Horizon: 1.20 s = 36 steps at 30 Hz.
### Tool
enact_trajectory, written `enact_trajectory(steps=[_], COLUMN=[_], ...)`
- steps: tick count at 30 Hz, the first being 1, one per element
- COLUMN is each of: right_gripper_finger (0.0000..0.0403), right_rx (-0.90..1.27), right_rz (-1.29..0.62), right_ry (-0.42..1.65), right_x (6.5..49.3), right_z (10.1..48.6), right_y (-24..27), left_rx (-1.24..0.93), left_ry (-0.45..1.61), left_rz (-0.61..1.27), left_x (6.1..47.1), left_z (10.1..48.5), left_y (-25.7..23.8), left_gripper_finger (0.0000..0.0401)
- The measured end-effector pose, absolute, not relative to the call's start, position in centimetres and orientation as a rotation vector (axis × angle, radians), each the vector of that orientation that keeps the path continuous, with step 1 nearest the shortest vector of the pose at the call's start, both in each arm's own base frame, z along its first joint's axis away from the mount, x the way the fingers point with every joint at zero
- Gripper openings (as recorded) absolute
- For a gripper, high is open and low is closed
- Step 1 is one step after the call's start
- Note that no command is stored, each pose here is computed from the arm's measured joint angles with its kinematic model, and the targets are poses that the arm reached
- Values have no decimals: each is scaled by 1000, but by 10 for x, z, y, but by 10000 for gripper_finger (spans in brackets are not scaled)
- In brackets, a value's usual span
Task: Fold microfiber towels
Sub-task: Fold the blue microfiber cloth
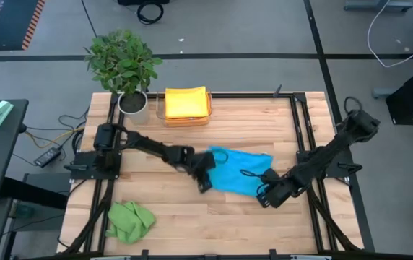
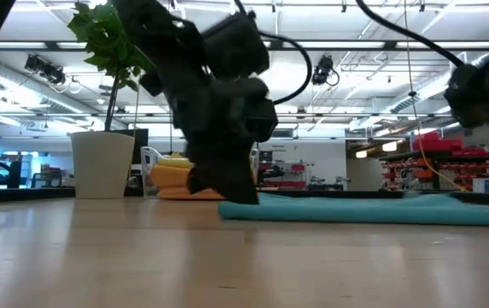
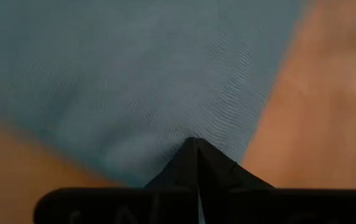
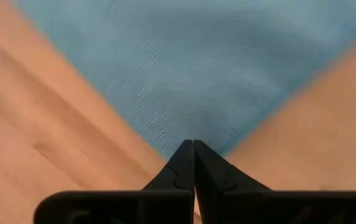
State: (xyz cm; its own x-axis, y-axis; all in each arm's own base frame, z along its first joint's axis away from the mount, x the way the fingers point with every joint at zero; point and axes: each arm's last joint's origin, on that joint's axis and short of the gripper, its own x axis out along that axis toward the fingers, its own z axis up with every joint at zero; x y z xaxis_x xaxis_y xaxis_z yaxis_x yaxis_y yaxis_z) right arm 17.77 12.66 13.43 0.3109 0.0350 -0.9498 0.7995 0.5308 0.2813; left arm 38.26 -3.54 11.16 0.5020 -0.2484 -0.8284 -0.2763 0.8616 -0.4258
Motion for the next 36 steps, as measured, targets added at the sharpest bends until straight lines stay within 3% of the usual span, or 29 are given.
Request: enact_trajectory(steps=[5, 8, 12, 15, 19, 26, 32, 36], right_gripper_finger=[5, 5, 5, 5, 5, 5, 5, 5], right_rx=[808, 861, 1029, 1101, 1121, 1141, 1136, 1021], right_rz=[-705, -701, -599, -492, -521, -636, -700, -853], right_ry=[1194, 1116, 914, 797, 830, 1023, 1044, 1070], right_x=[164, 160, 166, 183, 200, 201, 201, 197], right_z=[165, 189, 204, 200, 167, 120, 120, 126], right_y=[92, 75, 84, 108, 133, 155, 148, 116], left_rx=[-644, -594, -440, -353, -292, -243, -339, -431], left_ry=[1148, 1138, 953, 897, 910, 1038, 1113, 1085], left_rz=[-152, -217, -174, -73, -65, -122, -156, -129], left_x=[375, 375, 383, 381, 375, 358, 338, 332], left_z=[112, 125, 178, 195, 189, 142, 108, 103], left_y=[-87, -99, -78, -53, -31, -15, -21, -34], left_gripper_finger=[18, 25, 8, 9, 16, 11, 6, 11])
